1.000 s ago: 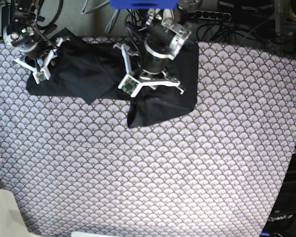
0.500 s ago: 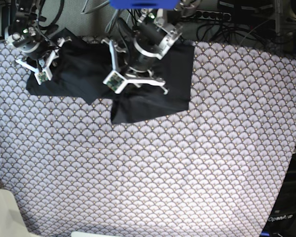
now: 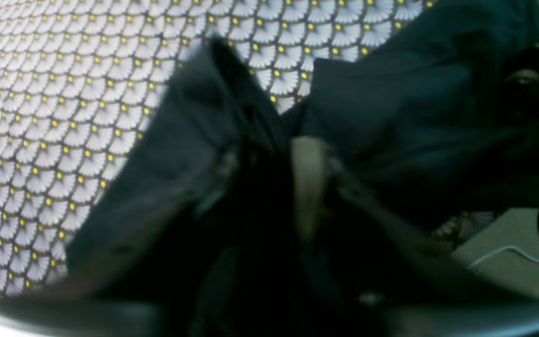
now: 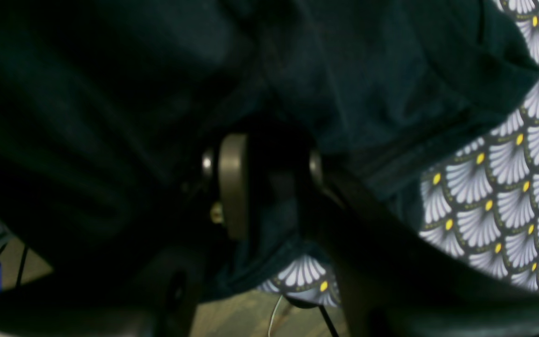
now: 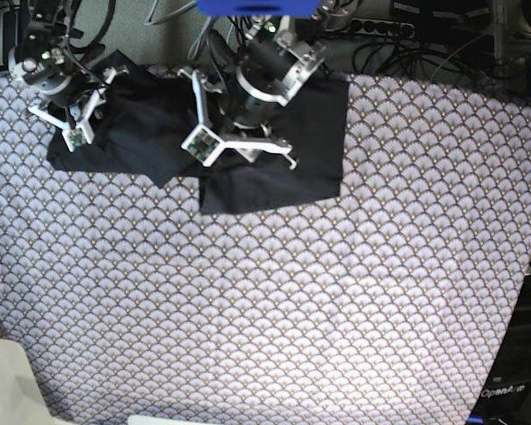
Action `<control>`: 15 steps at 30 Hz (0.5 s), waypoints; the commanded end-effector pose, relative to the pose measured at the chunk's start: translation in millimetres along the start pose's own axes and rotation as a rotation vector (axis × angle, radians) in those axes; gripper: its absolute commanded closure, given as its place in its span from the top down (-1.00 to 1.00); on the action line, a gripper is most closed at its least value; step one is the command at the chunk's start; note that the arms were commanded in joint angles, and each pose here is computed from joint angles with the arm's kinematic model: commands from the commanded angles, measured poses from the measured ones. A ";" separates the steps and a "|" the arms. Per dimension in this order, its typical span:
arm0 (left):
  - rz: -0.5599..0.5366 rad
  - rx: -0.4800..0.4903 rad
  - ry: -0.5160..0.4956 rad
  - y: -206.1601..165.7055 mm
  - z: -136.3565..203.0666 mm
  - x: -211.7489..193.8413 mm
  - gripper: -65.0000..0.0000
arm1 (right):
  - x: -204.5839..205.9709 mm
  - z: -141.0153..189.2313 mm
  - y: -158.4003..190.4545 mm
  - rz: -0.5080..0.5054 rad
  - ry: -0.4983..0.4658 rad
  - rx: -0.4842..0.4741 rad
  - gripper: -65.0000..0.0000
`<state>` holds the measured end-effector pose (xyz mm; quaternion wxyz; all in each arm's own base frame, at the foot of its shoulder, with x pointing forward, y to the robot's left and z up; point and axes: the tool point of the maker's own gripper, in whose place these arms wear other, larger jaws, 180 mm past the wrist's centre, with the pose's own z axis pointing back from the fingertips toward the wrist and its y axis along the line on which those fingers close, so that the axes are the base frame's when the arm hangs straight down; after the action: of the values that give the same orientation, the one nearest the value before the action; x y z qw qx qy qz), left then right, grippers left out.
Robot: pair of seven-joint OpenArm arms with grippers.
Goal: Fold the T-shirt properly
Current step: 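Lower the folded end onto the strip's middle with the left gripper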
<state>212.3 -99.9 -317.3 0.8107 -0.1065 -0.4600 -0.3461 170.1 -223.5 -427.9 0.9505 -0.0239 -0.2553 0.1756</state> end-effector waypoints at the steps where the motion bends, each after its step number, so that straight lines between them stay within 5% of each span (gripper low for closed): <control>1: -0.007 -0.027 -0.032 -12.0 4.9 7.4 -0.27 | 1.1 0.9 4.6 0.003 -0.007 0.017 -0.45; 9: 0.040 -0.117 -0.074 -19.8 3.6 19.8 -0.27 | 1.1 0.9 4.6 0.003 -0.007 0.017 -0.45; 15: 0.092 -0.040 -0.005 11.8 2.8 -6.5 -0.27 | 5.4 6.2 -6.3 0.028 -0.015 -0.010 -0.45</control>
<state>217.4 -86.6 -325.3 0.8263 -0.1387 -0.4412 -0.3213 171.6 -226.0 -424.6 0.9490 -0.0287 -0.2569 0.1806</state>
